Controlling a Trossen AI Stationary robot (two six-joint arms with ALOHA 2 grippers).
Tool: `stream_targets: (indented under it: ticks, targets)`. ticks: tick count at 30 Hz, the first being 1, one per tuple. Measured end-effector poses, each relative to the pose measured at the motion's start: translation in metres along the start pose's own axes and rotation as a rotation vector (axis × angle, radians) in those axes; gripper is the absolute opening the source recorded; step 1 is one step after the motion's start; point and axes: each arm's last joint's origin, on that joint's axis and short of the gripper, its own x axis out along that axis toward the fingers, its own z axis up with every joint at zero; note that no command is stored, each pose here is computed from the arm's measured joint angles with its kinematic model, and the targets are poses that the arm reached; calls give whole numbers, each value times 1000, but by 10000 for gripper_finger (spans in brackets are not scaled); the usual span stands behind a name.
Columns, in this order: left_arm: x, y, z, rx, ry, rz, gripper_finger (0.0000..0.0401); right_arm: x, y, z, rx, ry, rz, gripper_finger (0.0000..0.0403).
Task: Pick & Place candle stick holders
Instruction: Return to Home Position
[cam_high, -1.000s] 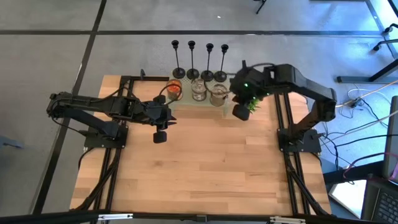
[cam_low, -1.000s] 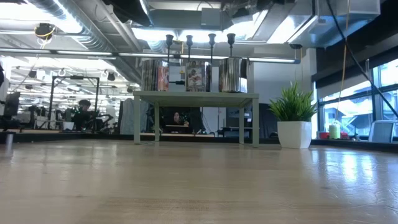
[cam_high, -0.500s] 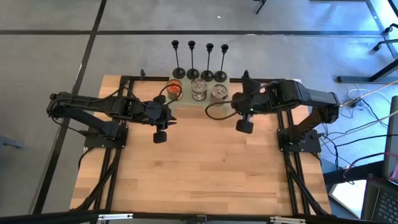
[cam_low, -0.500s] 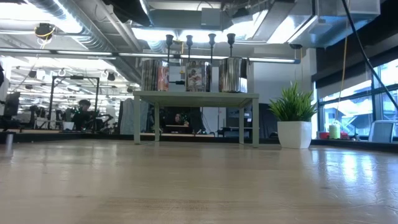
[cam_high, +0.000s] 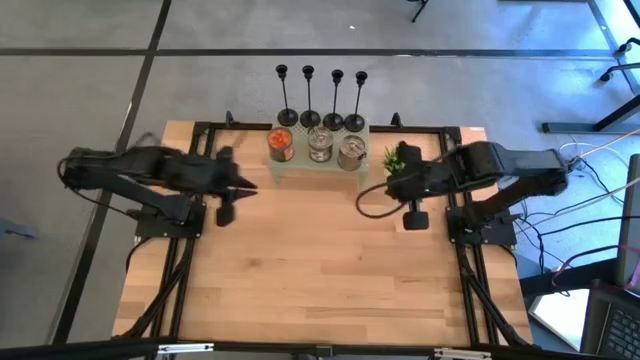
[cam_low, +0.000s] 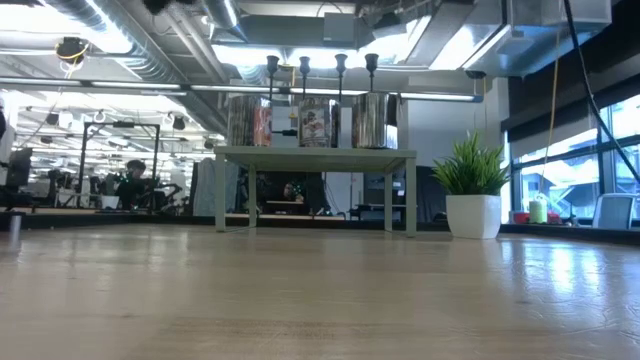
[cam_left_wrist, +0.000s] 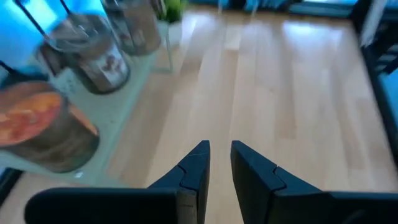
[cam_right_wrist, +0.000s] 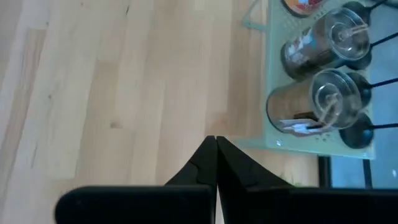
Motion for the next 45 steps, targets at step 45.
stream_targets:
  ticks: [45]
  targets:
    - [48,20,-184,-34,-733,-195,61,156,49,-220,112,-992,99,0]
